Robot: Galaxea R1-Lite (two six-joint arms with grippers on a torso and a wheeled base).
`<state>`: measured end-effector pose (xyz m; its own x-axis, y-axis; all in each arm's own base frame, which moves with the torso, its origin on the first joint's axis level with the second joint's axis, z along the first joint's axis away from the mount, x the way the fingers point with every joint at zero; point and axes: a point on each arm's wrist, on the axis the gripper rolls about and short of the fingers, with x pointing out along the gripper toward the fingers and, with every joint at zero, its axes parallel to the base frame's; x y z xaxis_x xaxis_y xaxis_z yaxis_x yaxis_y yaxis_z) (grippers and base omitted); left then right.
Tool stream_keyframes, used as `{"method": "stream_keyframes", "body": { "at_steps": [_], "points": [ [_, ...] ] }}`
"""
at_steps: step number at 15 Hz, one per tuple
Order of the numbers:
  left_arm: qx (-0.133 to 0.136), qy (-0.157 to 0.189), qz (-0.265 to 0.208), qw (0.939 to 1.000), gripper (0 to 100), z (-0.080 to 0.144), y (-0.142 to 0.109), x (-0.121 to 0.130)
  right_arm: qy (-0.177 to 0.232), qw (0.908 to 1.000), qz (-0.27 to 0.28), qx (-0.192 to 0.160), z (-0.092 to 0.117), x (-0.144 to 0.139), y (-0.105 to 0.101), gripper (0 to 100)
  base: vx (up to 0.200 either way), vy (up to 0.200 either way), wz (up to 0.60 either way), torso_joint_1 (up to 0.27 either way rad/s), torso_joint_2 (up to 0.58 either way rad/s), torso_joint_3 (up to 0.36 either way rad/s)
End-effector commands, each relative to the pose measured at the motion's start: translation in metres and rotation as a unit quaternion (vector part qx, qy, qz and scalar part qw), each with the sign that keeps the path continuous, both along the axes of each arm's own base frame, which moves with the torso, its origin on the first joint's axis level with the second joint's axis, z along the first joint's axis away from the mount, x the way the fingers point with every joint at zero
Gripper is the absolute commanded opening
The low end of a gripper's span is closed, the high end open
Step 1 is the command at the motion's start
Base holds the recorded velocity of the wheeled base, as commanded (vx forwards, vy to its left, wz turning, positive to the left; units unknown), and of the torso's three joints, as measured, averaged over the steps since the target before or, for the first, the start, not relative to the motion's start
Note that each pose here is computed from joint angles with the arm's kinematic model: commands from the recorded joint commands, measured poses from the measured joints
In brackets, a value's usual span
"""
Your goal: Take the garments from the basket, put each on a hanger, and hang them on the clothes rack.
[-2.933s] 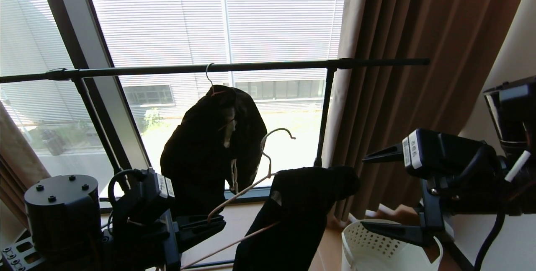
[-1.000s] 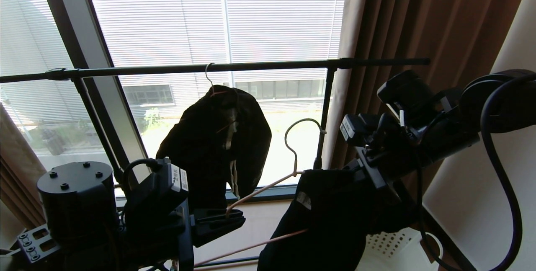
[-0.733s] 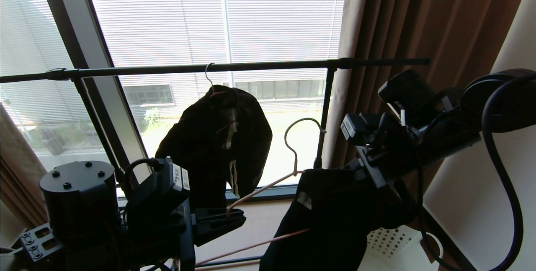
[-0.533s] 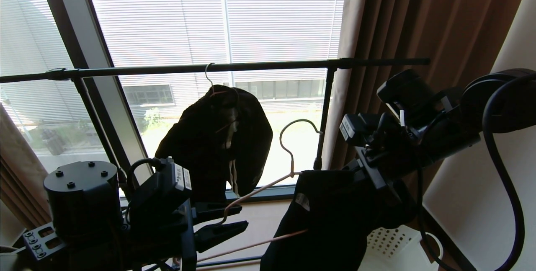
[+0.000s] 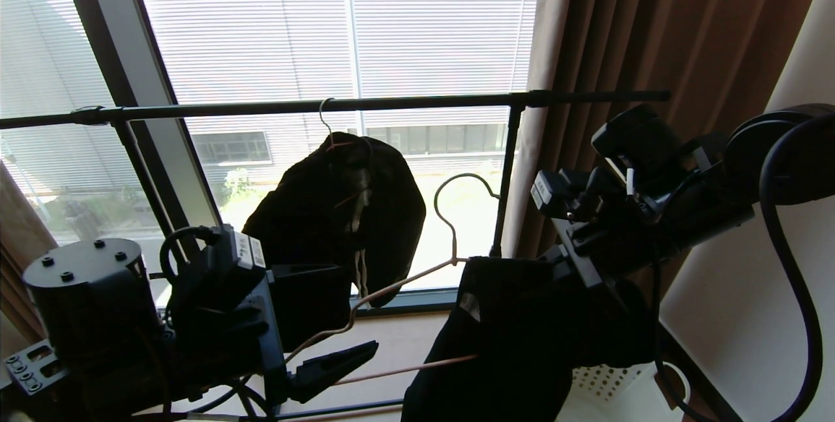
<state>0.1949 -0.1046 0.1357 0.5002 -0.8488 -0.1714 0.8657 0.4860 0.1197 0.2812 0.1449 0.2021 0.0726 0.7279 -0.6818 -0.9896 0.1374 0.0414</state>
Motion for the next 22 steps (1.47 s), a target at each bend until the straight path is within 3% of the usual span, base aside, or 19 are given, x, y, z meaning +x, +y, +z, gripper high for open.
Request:
{"method": "stream_keyframes", "body": {
  "at_steps": [1,2,4,7,8,11,14,18,19,22],
  "points": [
    [-0.022,-0.012,0.027,0.9993,100,0.011,0.018,-0.013,0.008,0.9998,-0.019,0.003,0.001,0.003,-0.005,0,0.0,0.0,0.0,0.0,0.0,0.0],
    [-0.022,-0.012,0.027,0.9993,100,0.011,0.018,-0.013,0.008,0.9998,-0.019,0.003,0.001,0.003,-0.005,0,0.0,0.0,0.0,0.0,0.0,0.0],
    [-0.086,0.064,0.05,0.993,100,0.014,0.032,-0.038,0.023,0.9979,-0.057,0.019,0.002,0.012,-0.025,0,0.0,0.0,0.0,0.0,0.0,0.0],
    [-0.126,0.189,0.074,0.971,100,-0.004,0.036,-0.046,0.022,0.9951,-0.074,0.062,0.02,0.007,-0.043,0,0.0,0.0,0.0,0.0,0.0,0.0],
    [-0.13,0.223,0.074,0.9633,100,-0.01,0.036,-0.046,0.022,0.9941,-0.074,0.075,0.025,0.004,-0.045,0,0.0,0.0,0.0,0.0,0.0,0.0],
    [-0.117,0.293,0.049,0.9476,100,-0.028,0.029,-0.04,0.01,0.9932,-0.079,0.085,0.037,-0.002,-0.049,0,0.0,0.0,0.0,0.0,0.0,0.0],
    [-0.098,0.323,0.021,0.9411,100,-0.038,0.01,-0.028,-0.002,0.9911,-0.089,0.099,0.048,-0.004,-0.048,0,0.0,0.0,0.0,0.0,0.0,0.0],
    [-0.118,0.374,0.018,0.9196,100,-0.05,-0.003,-0.019,-0.008,0.9879,-0.101,0.117,0.051,-0.002,-0.05,0,0.0,0.0,0.0,0.0,0.0,0.0],
    [-0.145,0.391,0.021,0.9086,100,-0.054,-0.007,-0.012,0.002,0.9868,-0.089,0.135,0.051,-0.004,-0.051,0,0.0,0.0,0.0,0.0,0.0,0.0],
    [-0.187,0.426,0.01,0.8854,100,-0.067,-0.006,-0.009,0.009,0.9843,-0.077,0.159,0.054,-0.01,-0.058,0,0.0,0.0,0.0,0.0,0.0,0.0]
  ]
}}
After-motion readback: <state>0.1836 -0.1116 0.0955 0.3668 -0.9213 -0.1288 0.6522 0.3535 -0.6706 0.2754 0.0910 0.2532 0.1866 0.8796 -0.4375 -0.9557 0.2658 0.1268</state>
